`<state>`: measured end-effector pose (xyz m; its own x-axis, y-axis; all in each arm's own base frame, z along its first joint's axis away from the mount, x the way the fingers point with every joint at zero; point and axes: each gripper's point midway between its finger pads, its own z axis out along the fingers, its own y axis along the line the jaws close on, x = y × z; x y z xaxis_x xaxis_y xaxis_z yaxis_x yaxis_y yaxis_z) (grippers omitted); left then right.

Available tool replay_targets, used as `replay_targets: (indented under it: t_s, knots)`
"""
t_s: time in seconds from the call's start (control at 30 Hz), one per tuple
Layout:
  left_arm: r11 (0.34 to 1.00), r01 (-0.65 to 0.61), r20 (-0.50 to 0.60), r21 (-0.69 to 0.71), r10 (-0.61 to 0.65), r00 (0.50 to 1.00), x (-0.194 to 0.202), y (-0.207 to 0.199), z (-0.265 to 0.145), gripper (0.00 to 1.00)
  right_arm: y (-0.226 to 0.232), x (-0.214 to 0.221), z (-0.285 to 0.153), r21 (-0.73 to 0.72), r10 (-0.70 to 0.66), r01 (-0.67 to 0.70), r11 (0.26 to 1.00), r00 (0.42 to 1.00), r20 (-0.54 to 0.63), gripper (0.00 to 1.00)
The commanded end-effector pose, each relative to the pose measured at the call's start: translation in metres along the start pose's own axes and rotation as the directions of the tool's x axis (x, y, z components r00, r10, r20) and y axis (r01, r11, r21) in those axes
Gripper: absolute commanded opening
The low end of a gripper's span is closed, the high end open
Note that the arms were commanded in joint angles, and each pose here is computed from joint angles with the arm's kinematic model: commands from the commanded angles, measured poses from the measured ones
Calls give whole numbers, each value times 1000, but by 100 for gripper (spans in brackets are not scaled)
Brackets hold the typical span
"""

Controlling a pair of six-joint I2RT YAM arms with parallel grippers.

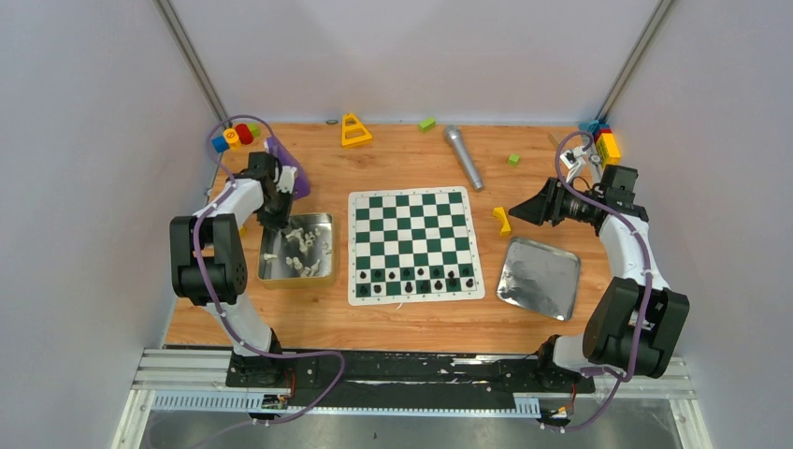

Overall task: Set up the chess pieces on the board
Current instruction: Pick up the chess piece from the storage box.

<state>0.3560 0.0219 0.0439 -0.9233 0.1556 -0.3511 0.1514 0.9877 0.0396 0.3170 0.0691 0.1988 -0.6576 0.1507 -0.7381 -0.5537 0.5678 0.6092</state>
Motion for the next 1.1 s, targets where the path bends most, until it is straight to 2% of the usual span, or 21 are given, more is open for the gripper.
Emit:
replay_targets:
  t_s: [0.0,0.8,0.97,1.07]
  knots:
    - [998,60,65,2,-60,996,-14,0,0,32,13,-9,-3,-34,-76,77,996,997,25,56]
    - [997,82,-4,-12,-82,997,8,7,25,30,15,-8,-3,-45,-71,72,996,997,24,56]
    - [996,86,-18,-4,-86,996,11,7,28,24,15,-8,-3,-44,-72,73,996,997,25,56]
    - [996,91,-26,5,-91,995,15,7,26,17,15,-8,-3,-45,-72,73,996,997,25,56]
